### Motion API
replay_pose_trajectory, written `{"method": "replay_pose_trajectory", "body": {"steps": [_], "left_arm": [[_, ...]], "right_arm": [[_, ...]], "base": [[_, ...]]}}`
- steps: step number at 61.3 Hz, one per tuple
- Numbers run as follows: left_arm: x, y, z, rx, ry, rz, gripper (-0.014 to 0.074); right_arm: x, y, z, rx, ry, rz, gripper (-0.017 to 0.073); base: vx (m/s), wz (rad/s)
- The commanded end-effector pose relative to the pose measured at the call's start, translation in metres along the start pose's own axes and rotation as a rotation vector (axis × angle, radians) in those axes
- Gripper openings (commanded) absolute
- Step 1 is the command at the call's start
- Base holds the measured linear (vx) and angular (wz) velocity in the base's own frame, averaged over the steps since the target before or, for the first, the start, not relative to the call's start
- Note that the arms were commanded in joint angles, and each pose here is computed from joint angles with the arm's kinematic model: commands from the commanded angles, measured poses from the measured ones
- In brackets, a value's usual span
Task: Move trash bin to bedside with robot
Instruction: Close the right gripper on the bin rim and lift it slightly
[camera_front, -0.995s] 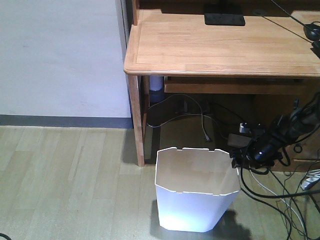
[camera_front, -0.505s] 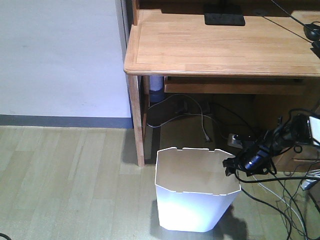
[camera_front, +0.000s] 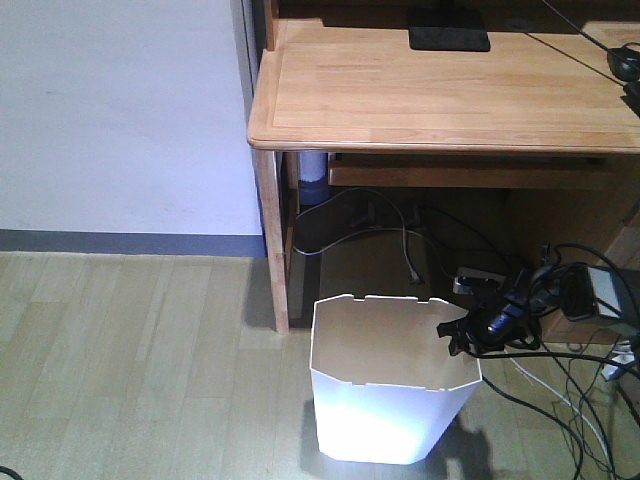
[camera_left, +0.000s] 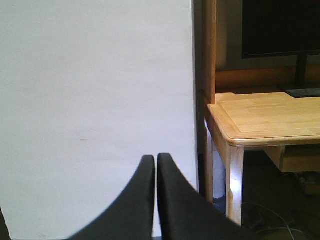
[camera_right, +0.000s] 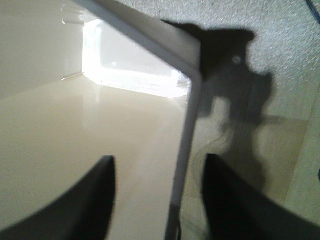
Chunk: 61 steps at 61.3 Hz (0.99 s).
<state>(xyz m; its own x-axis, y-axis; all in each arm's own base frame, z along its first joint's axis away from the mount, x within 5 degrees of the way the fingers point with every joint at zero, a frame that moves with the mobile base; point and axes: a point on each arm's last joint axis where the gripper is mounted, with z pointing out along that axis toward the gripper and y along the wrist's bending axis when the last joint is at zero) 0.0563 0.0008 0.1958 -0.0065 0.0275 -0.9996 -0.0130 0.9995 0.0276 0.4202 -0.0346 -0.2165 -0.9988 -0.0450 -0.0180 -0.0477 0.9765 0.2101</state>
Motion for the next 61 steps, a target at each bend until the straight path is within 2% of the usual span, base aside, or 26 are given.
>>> {"method": "replay_pose_trajectory", "body": {"steps": [1, 4, 13, 22, 32, 39, 51, 61], "left_arm": [[-0.003, -0.001, 0.000, 0.008, -0.069, -0.023, -0.0006], [-0.003, -0.001, 0.000, 0.008, -0.069, -0.023, -0.0006], [-0.003, -0.001, 0.000, 0.008, -0.069, -0.023, -0.0006], [-0.003, -0.001, 0.000, 0.008, -0.069, -0.023, -0.0006], [-0.003, -0.001, 0.000, 0.008, -0.069, -0.023, -0.0006], [-0.003, -0.001, 0.000, 0.008, -0.069, -0.023, -0.0006], [-0.003, -0.001, 0.000, 0.008, -0.069, -0.023, -0.0006], [-0.003, -0.001, 0.000, 0.008, -0.069, -0.023, -0.0006]], "right_arm": [[-0.029, 0.004, -0.034, -0.016, -0.044, 0.003, 0.0087], [-0.030, 0.005, -0.035, -0.031, -0.038, 0.006, -0.0018], [-0.037, 0.010, -0.048, -0.083, -0.050, -0.002, -0.0008], [-0.040, 0.018, -0.060, -0.144, -0.058, -0.045, -0.0004], [-0.028, 0.017, -0.079, -0.182, -0.137, 0.030, -0.0004], [-0.013, 0.016, -0.099, -0.188, -0.206, 0.056, -0.0004], [0.014, 0.025, -0.142, -0.274, -0.244, -0.013, -0.0004], [0.035, 0.036, -0.176, -0.279, -0.242, -0.055, -0.0004]], "base": [[0.00, 0.00], [0.00, 0.00], [0.00, 0.00], [0.00, 0.00], [0.00, -0.01], [0.00, 0.00], [0.00, 0.00], [0.00, 0.00]]}}
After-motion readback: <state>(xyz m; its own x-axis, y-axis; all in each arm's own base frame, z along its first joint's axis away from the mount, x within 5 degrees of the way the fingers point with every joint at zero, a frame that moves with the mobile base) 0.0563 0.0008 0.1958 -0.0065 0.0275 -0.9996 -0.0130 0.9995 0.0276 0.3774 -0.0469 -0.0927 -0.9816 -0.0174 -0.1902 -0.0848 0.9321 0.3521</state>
